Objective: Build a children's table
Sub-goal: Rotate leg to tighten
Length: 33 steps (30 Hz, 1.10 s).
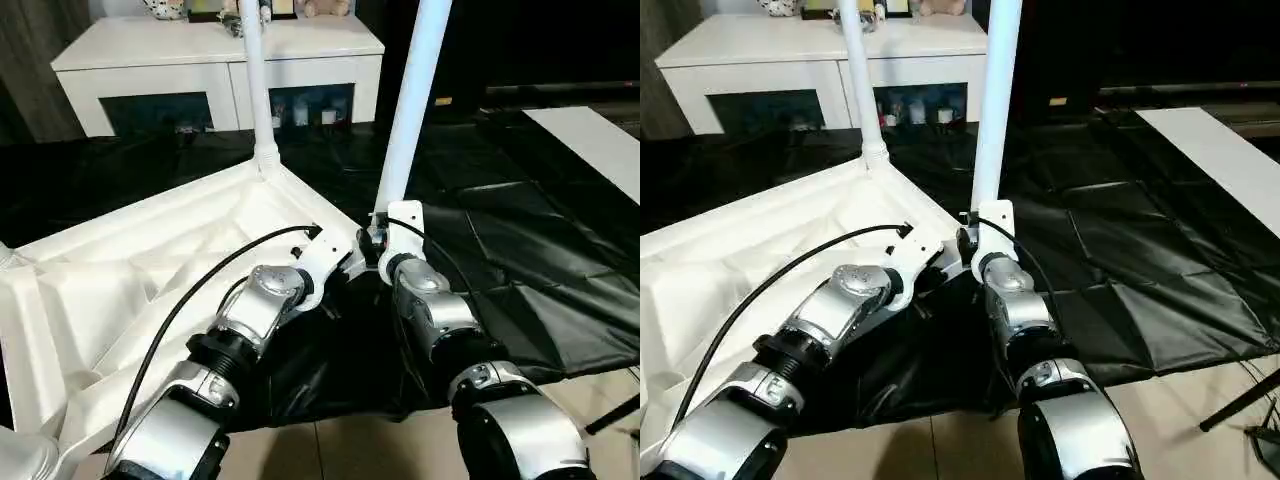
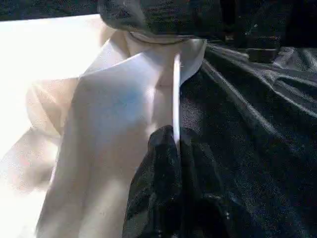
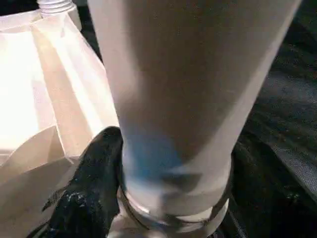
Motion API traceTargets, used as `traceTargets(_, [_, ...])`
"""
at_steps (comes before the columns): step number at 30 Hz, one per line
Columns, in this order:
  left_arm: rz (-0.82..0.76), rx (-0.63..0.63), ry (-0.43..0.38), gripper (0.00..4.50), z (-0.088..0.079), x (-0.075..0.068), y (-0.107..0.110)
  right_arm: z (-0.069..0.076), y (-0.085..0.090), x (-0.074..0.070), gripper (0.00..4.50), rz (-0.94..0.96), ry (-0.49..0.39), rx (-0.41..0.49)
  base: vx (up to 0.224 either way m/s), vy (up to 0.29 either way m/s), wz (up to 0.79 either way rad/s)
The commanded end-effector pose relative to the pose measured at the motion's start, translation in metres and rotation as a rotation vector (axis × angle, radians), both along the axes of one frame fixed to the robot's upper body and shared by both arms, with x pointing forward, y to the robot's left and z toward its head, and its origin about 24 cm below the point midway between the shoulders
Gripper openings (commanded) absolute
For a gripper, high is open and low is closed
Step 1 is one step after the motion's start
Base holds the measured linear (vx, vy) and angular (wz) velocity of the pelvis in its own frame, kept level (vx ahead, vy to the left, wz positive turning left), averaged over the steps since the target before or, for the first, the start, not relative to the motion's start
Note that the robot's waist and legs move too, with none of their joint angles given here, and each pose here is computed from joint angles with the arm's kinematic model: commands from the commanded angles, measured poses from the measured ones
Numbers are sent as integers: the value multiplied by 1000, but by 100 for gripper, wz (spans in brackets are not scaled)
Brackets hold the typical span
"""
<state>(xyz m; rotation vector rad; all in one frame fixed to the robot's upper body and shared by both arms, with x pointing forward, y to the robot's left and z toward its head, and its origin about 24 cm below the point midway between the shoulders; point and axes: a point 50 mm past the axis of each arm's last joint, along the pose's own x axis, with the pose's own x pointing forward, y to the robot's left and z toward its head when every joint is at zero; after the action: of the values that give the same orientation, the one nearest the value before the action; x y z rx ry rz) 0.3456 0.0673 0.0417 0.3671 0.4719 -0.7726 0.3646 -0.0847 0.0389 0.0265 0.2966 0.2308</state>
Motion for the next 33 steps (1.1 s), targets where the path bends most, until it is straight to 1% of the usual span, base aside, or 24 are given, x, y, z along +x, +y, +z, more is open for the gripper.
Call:
traceTargets(1, [87, 16, -39, 0, -4, 4, 27, 2, 19, -6, 343, 142, -21, 53, 0, 0, 0])
traceTargets(3, [71, 12, -38, 0, -4, 3, 28, 4, 17, -5, 374, 155, -35, 49, 0, 0, 0])
traceTargets(4, [28, 4, -45, 0, -4, 1, 29, 8, 14, -5, 382, 211, -56, 53, 0, 0, 0])
traceTargets(5, [-87, -32, -48, 0, -1, -7, 32, 14, 4, -8, 386, 342, -81, 54, 0, 0, 0])
traceTargets(6, [-134, -45, -43, 0, -1, -12, 33, 15, -1, -11, 394, 398, -84, 49, 0, 0, 0])
traceTargets(7, [-209, -63, -36, 0, 0, -19, 35, 17, -10, -15, 406, 482, -92, 22, 50, -10, 0])
traceTargets(8, [-222, -66, -34, 0, 0, -20, 35, 17, -13, -16, 418, 499, -93, 13, 50, -10, 0])
traceTargets(9, [-288, -82, -16, 0, 1, -28, 39, 17, -24, -22, 423, 586, -93, -34, 0, 0, 0])
traceTargets(10, [-318, -85, -4, 0, 1, -32, 41, 17, -32, -25, 427, 627, -91, -62, 0, 0, 0])
traceTargets(11, [-322, -84, -2, 0, 1, -33, 42, 17, -33, -25, 436, 633, -91, -67, 0, 0, 0])
traceTargets(12, [-351, -80, 11, 0, 2, -37, 45, 17, -42, -28, 444, 680, -88, -103, 0, 0, 0])
traceTargets(13, [-351, -80, 11, 0, 2, -37, 45, 17, -42, -28, 444, 680, -88, -103, 0, 0, 0])
traceTargets(14, [-402, -75, 29, 0, 3, -43, 50, 20, -52, -32, 444, 745, -94, -134, 0, 0, 0])
traceTargets(16, [-444, -77, 45, 0, 5, -48, 53, 22, -60, -36, 444, 803, -85, -136, 0, 0, 0])
traceTargets(19, [-481, -89, 59, 0, 8, -53, 55, 23, -62, -43, 444, 888, -54, -119, 0, 0, 0])
traceTargets(21, [-500, -96, 64, 0, 11, -55, 56, 23, -60, -48, 444, 967, -35, -125, 0, 0, 0])
traceTargets(25, [-501, -95, 63, 0, 13, -54, 56, 22, -59, -48, 444, 994, -29, -147, 0, 0, 0])
traceTargets(31, [-491, -91, 62, 0, 14, -54, 58, 21, -56, -44, 373, 1011, -19, -168, 0, 0, 0])
traceTargets(33, [-485, -87, 62, 0, 14, -54, 59, 20, -56, -44, 366, 1009, -18, -167, 0, 0, 0])
